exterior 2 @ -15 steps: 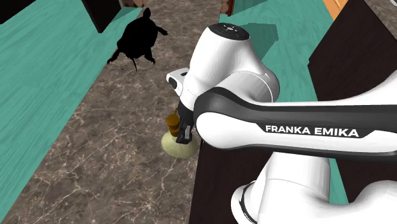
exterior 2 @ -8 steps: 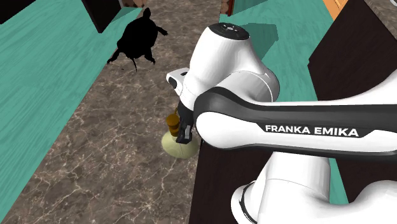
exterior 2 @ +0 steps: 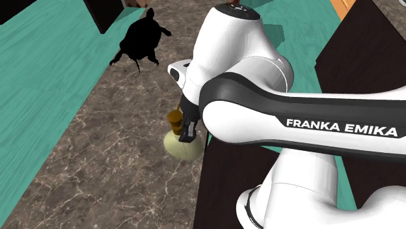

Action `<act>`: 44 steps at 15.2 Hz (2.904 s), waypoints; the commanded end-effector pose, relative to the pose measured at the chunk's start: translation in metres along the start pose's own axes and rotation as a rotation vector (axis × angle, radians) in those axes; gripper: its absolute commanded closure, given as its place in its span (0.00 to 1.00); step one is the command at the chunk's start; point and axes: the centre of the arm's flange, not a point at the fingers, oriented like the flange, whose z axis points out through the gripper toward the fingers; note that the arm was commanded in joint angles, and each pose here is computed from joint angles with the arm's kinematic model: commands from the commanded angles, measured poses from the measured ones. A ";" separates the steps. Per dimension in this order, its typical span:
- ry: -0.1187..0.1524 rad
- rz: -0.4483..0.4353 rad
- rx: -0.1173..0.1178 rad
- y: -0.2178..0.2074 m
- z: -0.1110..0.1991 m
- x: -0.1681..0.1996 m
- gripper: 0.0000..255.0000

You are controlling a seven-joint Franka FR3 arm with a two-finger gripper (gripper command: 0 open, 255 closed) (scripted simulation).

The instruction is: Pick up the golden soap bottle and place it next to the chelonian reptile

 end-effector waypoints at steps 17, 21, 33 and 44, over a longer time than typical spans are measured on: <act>0.000 0.000 0.000 -0.009 -0.090 0.029 1.00; 0.000 0.000 0.000 -0.011 -0.110 0.036 1.00; 0.000 0.000 0.000 -0.017 -0.170 0.055 1.00; 0.000 0.000 0.000 -0.022 -0.225 0.073 1.00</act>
